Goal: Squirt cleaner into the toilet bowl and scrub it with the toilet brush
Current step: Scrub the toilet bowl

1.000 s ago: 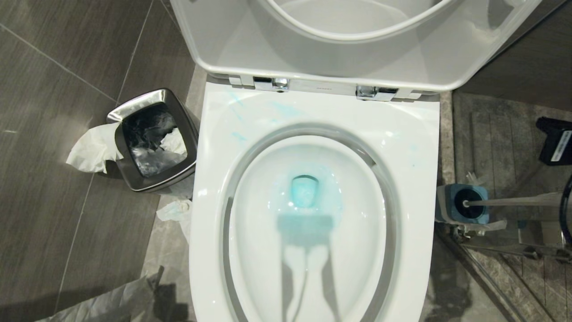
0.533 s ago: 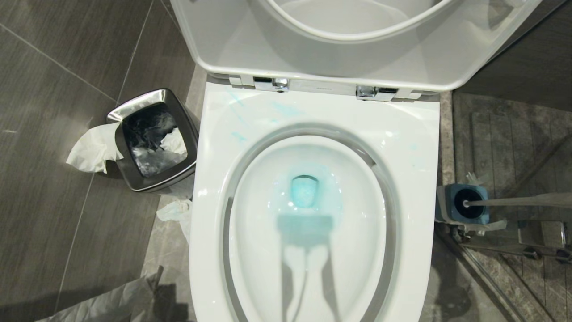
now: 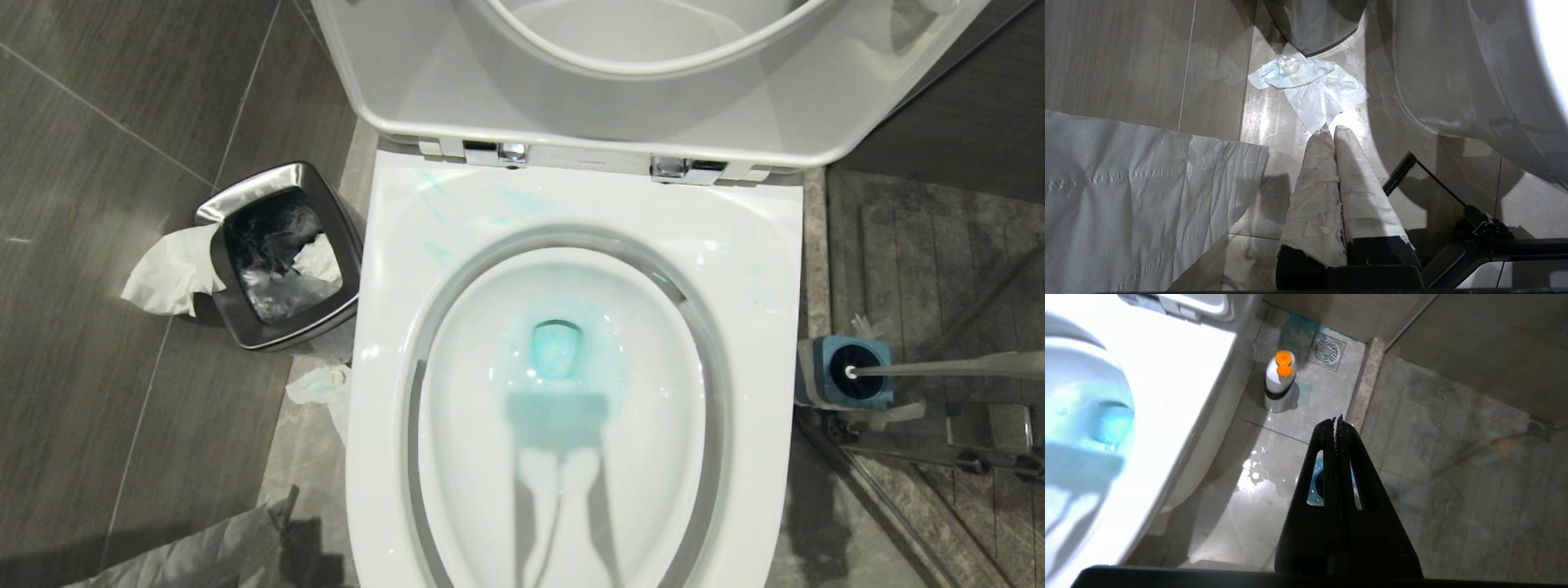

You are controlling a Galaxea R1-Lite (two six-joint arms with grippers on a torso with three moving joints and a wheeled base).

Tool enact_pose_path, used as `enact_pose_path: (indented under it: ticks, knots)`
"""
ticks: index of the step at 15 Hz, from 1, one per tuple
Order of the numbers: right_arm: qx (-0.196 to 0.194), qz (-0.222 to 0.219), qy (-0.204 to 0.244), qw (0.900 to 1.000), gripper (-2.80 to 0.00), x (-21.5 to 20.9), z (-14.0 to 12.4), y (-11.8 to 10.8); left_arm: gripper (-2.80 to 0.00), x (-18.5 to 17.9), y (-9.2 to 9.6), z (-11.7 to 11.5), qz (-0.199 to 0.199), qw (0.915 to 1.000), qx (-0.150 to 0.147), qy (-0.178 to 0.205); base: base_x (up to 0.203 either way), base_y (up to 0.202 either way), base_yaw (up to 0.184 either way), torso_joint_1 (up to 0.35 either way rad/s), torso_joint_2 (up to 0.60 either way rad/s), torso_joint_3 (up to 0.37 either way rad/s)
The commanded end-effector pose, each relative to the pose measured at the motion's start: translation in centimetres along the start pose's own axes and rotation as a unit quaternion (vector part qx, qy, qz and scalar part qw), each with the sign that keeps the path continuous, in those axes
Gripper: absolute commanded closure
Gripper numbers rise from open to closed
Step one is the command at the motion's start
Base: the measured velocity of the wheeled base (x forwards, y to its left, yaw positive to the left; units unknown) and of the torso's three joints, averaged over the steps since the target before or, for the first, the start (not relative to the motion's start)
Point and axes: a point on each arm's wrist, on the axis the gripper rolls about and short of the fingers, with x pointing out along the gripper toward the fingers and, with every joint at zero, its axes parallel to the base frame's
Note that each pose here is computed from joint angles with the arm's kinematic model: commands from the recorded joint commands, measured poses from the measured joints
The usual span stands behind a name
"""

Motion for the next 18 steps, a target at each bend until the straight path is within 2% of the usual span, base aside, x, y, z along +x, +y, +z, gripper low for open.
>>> enact_pose_path:
  ticks: [1,5,10,12,15,18]
  knots:
    - [-0.007,-0.020,-0.019,1.000,0.00,-3.4,-2.5,0.9,0.00,0.0,0.0,0.0,0.000,1.0000,0.000,0.001,0.000,0.000,0.000,0.000,0.00,0.000]
    - [-0.005,-0.025,0.018,1.000,0.00,-5.0,-5.7,1.7,0.00,0.0,0.0,0.0,0.000,1.0000,0.000,0.001,0.000,0.000,0.000,0.000,0.00,0.000]
    - [0.006,-0.025,0.050,0.998,0.00,-4.3,-6.5,1.8,0.00,0.0,0.0,0.0,0.000,1.0000,0.000,0.001,0.000,0.000,0.000,0.000,0.00,0.000]
    - [0.031,-0.019,0.092,0.995,0.00,-3.5,-7.5,1.8,0.00,0.0,0.0,0.0,0.000,1.0000,0.000,0.001,0.000,0.000,0.000,0.000,0.00,0.000]
    - [0.046,-0.014,0.146,0.988,0.00,-1.6,-9.3,1.9,0.00,0.0,0.0,0.0,0.000,1.0000,0.000,0.001,0.000,0.000,0.000,0.000,0.00,0.000]
    - [0.048,-0.021,0.122,0.991,0.00,0.4,-10.7,1.8,0.00,0.0,0.0,0.0,0.000,1.0000,0.000,0.001,0.000,0.000,0.000,0.000,0.00,0.000]
